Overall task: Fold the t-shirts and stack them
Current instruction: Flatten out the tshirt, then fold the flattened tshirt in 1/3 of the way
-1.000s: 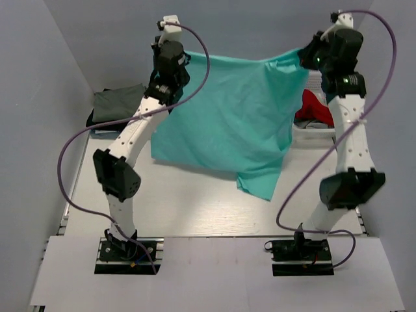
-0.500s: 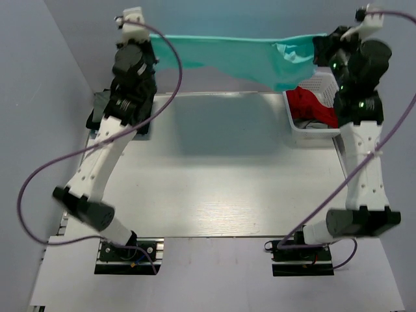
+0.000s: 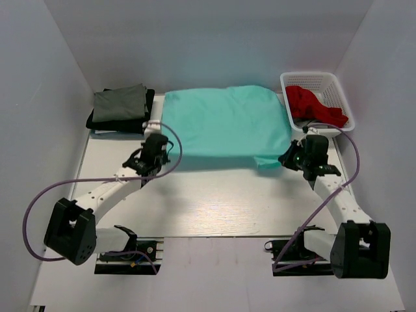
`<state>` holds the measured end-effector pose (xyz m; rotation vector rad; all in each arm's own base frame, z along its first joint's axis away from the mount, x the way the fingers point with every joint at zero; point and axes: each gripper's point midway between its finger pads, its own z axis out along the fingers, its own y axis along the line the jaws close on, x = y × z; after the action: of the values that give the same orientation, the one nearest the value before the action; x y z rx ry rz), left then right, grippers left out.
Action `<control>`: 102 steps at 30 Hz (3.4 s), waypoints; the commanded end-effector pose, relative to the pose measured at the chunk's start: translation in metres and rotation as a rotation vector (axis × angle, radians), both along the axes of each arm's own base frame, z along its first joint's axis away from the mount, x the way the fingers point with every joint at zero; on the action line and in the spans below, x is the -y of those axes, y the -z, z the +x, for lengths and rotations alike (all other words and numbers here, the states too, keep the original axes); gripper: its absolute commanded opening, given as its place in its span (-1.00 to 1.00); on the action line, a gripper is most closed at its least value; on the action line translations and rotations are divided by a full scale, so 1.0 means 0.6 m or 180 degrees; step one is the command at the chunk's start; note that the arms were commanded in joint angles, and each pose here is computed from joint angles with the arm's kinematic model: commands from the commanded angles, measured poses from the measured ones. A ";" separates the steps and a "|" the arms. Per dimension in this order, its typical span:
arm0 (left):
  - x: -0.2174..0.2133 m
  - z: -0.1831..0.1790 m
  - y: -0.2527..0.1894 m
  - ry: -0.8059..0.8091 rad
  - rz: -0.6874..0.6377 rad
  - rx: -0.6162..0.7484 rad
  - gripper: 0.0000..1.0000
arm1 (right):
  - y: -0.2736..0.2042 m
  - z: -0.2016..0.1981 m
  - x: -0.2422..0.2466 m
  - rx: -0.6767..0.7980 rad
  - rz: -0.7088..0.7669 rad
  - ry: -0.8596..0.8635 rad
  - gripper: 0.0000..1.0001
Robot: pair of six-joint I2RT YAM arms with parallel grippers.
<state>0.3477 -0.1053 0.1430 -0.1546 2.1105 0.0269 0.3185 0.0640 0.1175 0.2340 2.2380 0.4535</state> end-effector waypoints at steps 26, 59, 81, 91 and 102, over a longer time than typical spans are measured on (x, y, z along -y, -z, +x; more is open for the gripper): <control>-0.010 -0.202 0.103 -0.0472 -0.1254 -0.0825 -1.00 | 0.043 -0.099 0.002 -0.0512 0.0106 0.0100 -1.00; -0.057 -0.047 0.055 -0.1523 -0.0525 -0.0563 1.00 | 0.024 0.105 -0.011 -0.0709 -0.0018 -0.0073 0.81; 0.091 -0.097 0.135 0.0096 -0.1156 -0.1153 1.00 | 0.080 0.000 -0.101 -0.1039 0.0482 -0.0534 0.64; 0.059 -0.117 0.158 -0.0143 -0.0972 -0.1250 1.00 | 0.063 0.120 -0.141 -0.0781 0.0531 -0.0317 0.50; 0.042 -0.124 0.152 -0.0278 -0.0926 -0.1208 1.00 | 0.060 0.164 -0.144 -0.0669 0.0068 -0.0379 0.69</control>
<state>0.2727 -0.1340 0.0419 -0.4311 2.5159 -0.2221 0.4044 0.1546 0.0581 0.2277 2.5255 0.6013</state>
